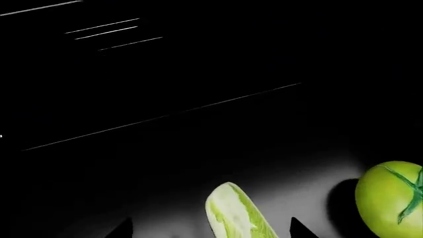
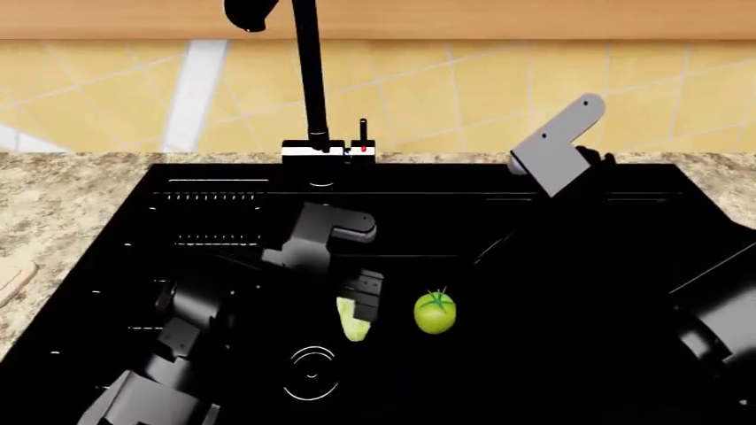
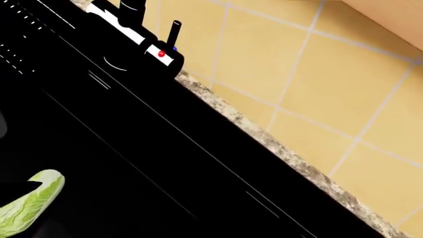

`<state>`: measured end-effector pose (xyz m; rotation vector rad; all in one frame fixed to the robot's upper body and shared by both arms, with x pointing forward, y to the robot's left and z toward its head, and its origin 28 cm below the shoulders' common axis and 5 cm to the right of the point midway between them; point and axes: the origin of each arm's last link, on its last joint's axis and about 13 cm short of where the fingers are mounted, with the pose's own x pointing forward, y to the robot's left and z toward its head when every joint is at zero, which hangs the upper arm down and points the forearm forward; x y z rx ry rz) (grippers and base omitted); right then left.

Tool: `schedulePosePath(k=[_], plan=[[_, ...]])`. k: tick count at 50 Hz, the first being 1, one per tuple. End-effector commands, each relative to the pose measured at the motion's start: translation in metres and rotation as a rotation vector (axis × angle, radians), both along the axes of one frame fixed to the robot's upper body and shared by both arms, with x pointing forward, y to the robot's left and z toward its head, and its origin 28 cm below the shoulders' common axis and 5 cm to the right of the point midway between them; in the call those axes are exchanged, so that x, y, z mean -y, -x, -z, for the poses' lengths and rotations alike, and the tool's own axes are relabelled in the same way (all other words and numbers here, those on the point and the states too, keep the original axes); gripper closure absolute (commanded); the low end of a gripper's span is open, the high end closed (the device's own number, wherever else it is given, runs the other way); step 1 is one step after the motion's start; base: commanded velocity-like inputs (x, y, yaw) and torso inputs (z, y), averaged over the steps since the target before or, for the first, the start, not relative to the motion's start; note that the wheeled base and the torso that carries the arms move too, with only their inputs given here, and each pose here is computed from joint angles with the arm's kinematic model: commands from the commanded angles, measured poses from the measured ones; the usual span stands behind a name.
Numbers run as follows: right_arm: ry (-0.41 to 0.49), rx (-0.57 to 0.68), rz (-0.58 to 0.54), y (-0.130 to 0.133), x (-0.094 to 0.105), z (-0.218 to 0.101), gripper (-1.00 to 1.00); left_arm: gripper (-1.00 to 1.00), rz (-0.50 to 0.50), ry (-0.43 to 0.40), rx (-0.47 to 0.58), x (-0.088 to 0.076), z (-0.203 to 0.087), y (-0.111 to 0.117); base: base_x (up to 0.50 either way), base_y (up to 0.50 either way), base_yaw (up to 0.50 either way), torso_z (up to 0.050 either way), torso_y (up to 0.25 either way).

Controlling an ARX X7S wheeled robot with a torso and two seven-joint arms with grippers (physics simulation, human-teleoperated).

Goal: Pick the vegetables from the sink and place them on the cutting board.

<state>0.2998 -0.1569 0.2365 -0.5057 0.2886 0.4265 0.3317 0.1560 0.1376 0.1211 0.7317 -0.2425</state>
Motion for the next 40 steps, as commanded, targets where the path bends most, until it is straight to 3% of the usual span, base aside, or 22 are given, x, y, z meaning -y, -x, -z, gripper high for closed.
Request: schedulePosePath(k=[1,18,35,36,40], plan=[[-0.010,-0.007,-0.002,-0.002,0.000,0.005,-1.00,-1.00,0.018,0.001,-0.035,0.003,0.010,0.002,0.00,0.00,0.00,0.000,0.000],[-0.042,-0.056,-0.001,-0.008,-0.001,0.030,-1.00,-1.00,-0.022,0.044,-0.119,0.010,0.051,-0.019,0.00,0.00,0.00,0.000,0.000],[-0.044,-0.079,0.009,-0.012,-0.002,0.039,-1.00,-1.00,-0.044,0.077,-0.233,0.010,0.082,-0.016,0.00,0.00,0.00,0.000,0.000],[-0.044,-0.081,0.009,-0.012,-0.002,0.039,-1.00,1.00,-0.052,0.061,-0.223,0.010,0.083,-0.017,0.00,0.00,0.00,0.000,0.000],[-0.046,-0.082,0.009,-0.013,-0.002,0.040,-1.00,1.00,-0.051,0.054,-0.197,0.010,0.081,-0.019,0.00,0.00,0.00,0.000,0.000]])
